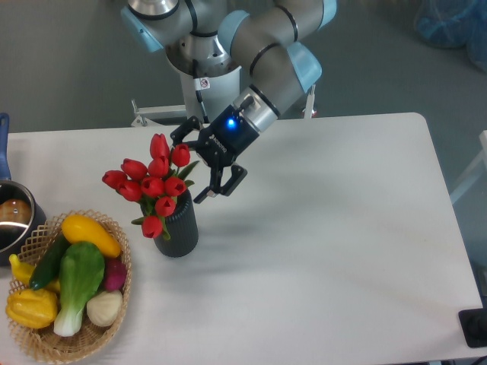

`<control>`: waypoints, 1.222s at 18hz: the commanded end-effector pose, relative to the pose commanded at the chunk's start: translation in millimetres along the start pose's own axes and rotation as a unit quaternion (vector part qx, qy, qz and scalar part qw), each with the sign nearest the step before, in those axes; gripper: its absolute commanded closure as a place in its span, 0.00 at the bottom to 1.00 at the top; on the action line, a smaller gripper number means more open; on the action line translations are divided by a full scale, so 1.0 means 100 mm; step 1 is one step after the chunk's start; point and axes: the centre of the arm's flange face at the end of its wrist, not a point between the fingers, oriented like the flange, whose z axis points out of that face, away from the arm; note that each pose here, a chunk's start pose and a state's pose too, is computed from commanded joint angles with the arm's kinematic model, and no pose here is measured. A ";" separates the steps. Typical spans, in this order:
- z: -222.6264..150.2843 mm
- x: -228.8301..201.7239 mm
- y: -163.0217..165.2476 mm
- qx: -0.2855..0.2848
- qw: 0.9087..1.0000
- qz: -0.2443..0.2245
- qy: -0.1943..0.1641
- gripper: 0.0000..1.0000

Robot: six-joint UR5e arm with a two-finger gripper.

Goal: Insert the flowers into the vase

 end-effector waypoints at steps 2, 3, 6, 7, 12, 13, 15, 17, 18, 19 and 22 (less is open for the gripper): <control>-0.30 -0.09 -0.04 -0.030 0.999 -0.002 -0.033 0.00; -0.41 -0.14 -0.07 -0.038 0.998 0.002 -0.047 0.00; -0.77 -0.41 -0.11 -0.053 0.995 0.008 -0.088 0.00; -0.80 -0.52 -0.05 -0.073 0.993 0.003 -0.092 0.00; -0.72 -1.10 0.41 -0.194 0.977 -0.021 -0.087 0.00; -0.68 -1.17 0.52 -0.220 0.972 -0.025 -0.083 0.00; -0.67 -1.31 0.58 -0.247 0.965 -0.024 -0.082 0.00; -0.59 -1.49 0.68 -0.263 0.961 -0.028 -0.076 0.00; -0.61 -1.60 0.71 -0.285 0.955 -0.026 -0.080 0.00; -0.61 -1.69 0.70 -0.310 0.947 -0.021 -0.083 0.00; -0.44 -1.80 0.79 -0.369 0.926 -0.013 -0.073 0.00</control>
